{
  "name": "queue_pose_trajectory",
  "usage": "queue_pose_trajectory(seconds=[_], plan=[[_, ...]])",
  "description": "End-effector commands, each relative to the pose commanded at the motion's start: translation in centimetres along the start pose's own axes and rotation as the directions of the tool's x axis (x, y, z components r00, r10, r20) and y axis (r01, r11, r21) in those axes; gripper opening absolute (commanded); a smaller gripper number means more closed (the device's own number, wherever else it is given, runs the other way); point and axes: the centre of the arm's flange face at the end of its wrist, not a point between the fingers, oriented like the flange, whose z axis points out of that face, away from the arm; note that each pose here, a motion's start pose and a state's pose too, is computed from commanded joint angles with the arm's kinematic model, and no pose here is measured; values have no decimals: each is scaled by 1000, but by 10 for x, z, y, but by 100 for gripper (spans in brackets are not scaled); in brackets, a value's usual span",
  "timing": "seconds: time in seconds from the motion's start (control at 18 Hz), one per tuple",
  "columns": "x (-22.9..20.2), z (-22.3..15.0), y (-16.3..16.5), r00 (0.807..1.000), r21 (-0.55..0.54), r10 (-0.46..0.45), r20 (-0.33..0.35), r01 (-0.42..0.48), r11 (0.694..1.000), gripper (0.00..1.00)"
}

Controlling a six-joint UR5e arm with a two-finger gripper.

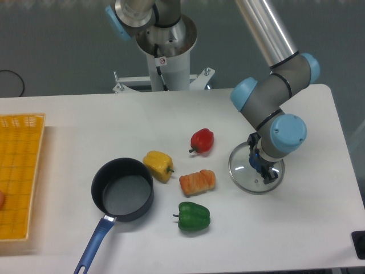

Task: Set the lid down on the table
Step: 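Lower the glass lid flat onto the table surface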

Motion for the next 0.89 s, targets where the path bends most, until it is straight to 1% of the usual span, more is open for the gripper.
queue_pose_trajectory(seconds=[0.17,0.33,0.39,0.61,0.72,0.83,0.89], plan=[[0,-1,0,1000,0,0,1,0,1000,65],[0,0,0,1000,0,2,0,-2,1000,80],[0,0,1,1000,0,0,0,0,1000,81],[0,0,0,1000,0,2,0,-2,1000,90],[0,-2,-1,1000,-1,3,3,-3,1000,92],[1,-6,-2,1000,-3,4,9,-4,1000,99],[1,-8,-3,1000,-5,5,13,-5,1000,99]])
